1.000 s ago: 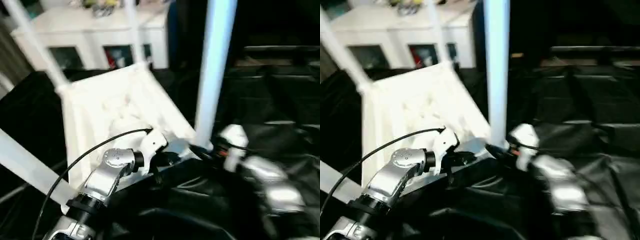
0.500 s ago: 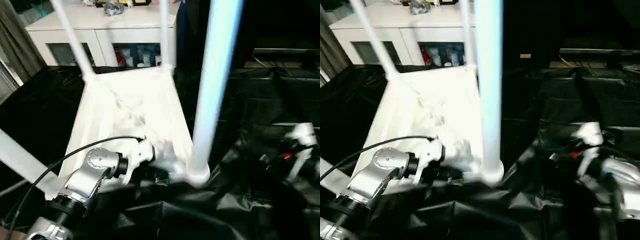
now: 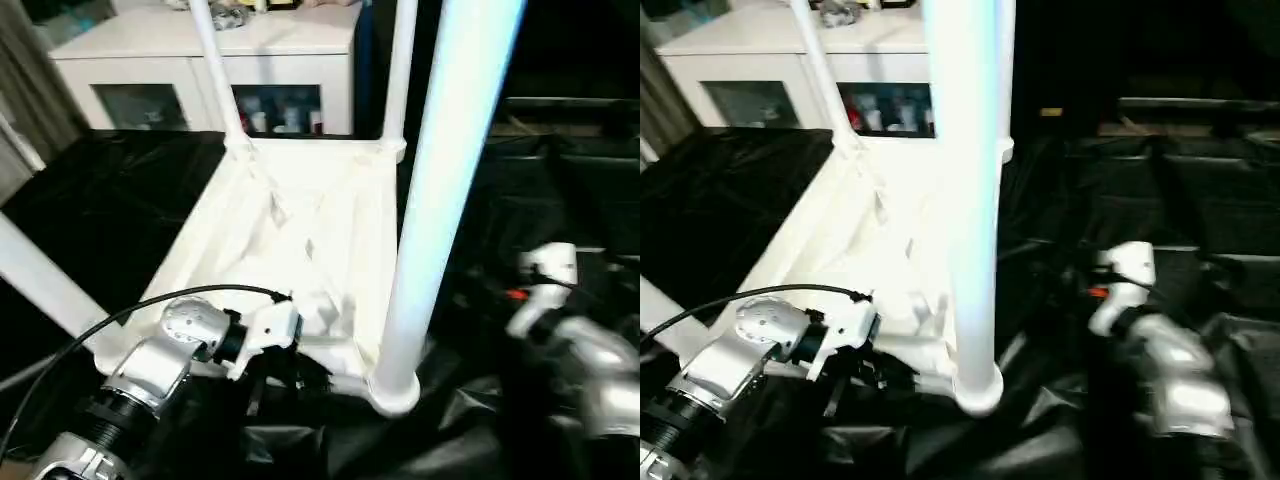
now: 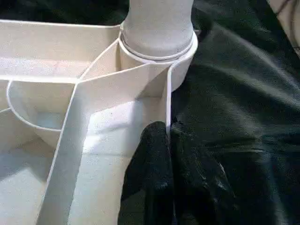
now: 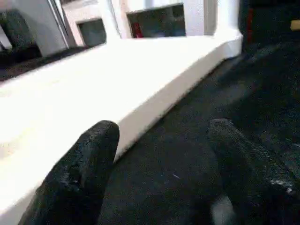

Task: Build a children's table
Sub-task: Rotate leg to tighten

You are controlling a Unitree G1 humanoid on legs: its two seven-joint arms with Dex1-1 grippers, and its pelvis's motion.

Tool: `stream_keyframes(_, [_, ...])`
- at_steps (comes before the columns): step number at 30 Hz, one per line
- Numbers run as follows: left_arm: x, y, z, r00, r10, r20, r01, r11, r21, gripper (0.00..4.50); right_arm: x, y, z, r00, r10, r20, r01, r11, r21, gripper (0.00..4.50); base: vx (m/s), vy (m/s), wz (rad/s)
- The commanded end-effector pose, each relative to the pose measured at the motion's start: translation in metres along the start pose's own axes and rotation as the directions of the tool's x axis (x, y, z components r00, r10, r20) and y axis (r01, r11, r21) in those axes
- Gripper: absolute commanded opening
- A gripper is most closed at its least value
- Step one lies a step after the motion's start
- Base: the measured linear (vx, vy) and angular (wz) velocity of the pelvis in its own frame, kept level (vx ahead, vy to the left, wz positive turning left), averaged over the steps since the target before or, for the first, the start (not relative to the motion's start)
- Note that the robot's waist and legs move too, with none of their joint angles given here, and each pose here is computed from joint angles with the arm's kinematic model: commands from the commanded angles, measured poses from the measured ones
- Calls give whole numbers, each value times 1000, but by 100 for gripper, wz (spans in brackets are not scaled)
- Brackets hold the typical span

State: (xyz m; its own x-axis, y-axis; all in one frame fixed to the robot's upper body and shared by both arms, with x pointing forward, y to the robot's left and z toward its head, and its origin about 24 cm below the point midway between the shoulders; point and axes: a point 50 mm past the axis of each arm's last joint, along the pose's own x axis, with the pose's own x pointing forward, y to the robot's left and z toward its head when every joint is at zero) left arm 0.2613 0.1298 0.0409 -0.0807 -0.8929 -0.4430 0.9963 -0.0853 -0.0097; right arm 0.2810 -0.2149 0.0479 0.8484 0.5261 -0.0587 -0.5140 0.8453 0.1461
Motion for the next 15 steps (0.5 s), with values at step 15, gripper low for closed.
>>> stream_keyframes(15, [-63,9,19,341,877,338,-769,467,-436,160,9,17,5,923,-383,-20,379,918,-115,348,0,0,0])
